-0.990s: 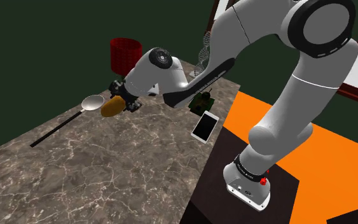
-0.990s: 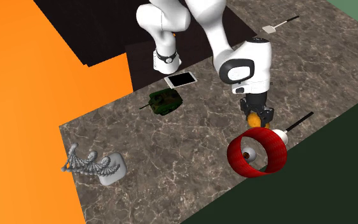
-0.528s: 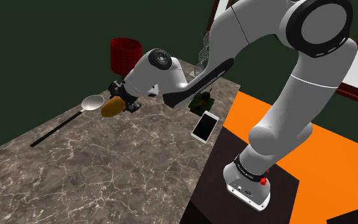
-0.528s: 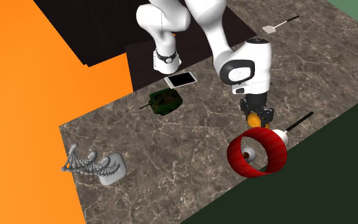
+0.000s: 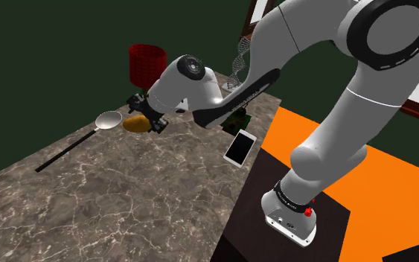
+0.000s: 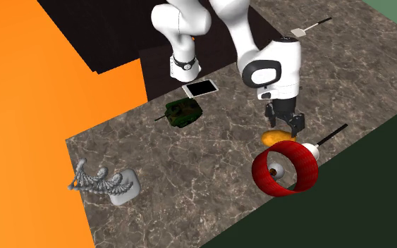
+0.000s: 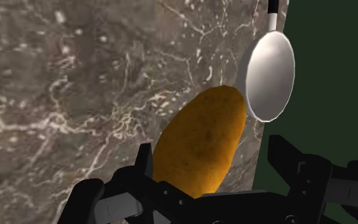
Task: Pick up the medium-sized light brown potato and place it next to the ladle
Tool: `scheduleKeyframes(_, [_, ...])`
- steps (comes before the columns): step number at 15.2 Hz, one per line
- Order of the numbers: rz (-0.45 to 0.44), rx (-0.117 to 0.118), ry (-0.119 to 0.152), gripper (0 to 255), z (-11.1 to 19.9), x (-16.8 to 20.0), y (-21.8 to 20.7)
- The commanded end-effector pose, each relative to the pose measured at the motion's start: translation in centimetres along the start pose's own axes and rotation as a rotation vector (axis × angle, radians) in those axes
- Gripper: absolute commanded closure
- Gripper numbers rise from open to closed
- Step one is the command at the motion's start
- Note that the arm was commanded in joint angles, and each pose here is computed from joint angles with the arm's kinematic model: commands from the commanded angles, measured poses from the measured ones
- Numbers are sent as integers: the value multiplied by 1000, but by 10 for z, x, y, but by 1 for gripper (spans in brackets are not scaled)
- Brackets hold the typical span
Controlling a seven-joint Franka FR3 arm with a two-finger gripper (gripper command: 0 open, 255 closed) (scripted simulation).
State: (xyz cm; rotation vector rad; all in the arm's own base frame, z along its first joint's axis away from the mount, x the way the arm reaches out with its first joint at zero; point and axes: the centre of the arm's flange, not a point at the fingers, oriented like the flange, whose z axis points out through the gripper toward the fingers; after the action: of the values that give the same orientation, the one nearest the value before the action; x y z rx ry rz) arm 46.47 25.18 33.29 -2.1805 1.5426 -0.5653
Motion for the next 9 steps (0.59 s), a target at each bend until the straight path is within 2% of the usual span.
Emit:
scheduleKeyframes(1, [8, -2, -1, 0, -23, 2, 0])
scheduleKeyframes(2, [8, -2, -1, 0, -33, 2, 0])
scheduleKeyframes(9, [8, -2, -1, 0, -33, 2, 0])
